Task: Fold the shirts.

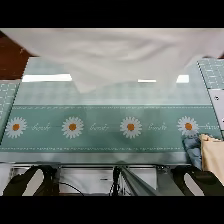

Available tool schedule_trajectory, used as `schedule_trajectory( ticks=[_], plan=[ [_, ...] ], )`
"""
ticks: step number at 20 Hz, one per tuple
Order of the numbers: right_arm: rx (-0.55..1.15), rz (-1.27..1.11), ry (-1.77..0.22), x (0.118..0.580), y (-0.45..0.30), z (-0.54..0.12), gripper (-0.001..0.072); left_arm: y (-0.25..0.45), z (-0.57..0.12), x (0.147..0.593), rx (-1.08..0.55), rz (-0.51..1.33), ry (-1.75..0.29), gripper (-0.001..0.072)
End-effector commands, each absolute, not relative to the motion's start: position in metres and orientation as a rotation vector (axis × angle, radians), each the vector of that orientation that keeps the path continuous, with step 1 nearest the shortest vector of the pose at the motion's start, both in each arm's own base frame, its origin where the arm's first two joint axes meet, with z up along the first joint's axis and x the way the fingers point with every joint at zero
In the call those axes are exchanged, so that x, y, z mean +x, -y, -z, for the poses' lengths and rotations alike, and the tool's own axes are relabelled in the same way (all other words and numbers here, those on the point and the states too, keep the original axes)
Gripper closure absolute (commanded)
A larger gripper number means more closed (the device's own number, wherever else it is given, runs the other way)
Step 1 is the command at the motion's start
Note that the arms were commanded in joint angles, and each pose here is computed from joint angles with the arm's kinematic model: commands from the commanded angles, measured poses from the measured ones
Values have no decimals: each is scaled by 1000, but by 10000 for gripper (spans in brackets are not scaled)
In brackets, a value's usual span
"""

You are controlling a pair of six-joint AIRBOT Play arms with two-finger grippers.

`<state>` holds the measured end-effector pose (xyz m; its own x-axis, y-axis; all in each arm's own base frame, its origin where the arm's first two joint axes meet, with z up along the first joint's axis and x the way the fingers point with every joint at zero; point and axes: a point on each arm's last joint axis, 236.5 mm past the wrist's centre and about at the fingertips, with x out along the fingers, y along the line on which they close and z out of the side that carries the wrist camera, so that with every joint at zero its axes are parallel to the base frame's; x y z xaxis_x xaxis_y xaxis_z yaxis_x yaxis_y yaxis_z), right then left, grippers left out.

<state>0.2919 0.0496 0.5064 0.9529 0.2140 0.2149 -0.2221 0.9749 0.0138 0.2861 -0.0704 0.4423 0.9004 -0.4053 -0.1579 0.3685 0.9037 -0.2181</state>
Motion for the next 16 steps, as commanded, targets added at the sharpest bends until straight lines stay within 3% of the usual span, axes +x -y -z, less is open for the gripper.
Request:
schedule_trajectory(
  ticks=[1,3,5,10,12,16],
  plan=[
    [108,-229,472,191,-46,-607,689,81,-536,220,-75,352,63,690],
    [122,-214,469,157,-42,-620,689,99,-549,183,-53,366,81,690],
    [131,-163,343,139,-33,-600,689,107,-542,152,-46,339,54,690],
    [228,-53,-250,125,-21,-463,689,86,-446,105,-20,163,-303,690],
    [205,-66,-428,115,-27,-425,689,92,-433,91,-52,162,-330,690],
    [160,-120,-480,129,-37,-414,689,103,-399,91,-123,214,-421,690]
  ],
)
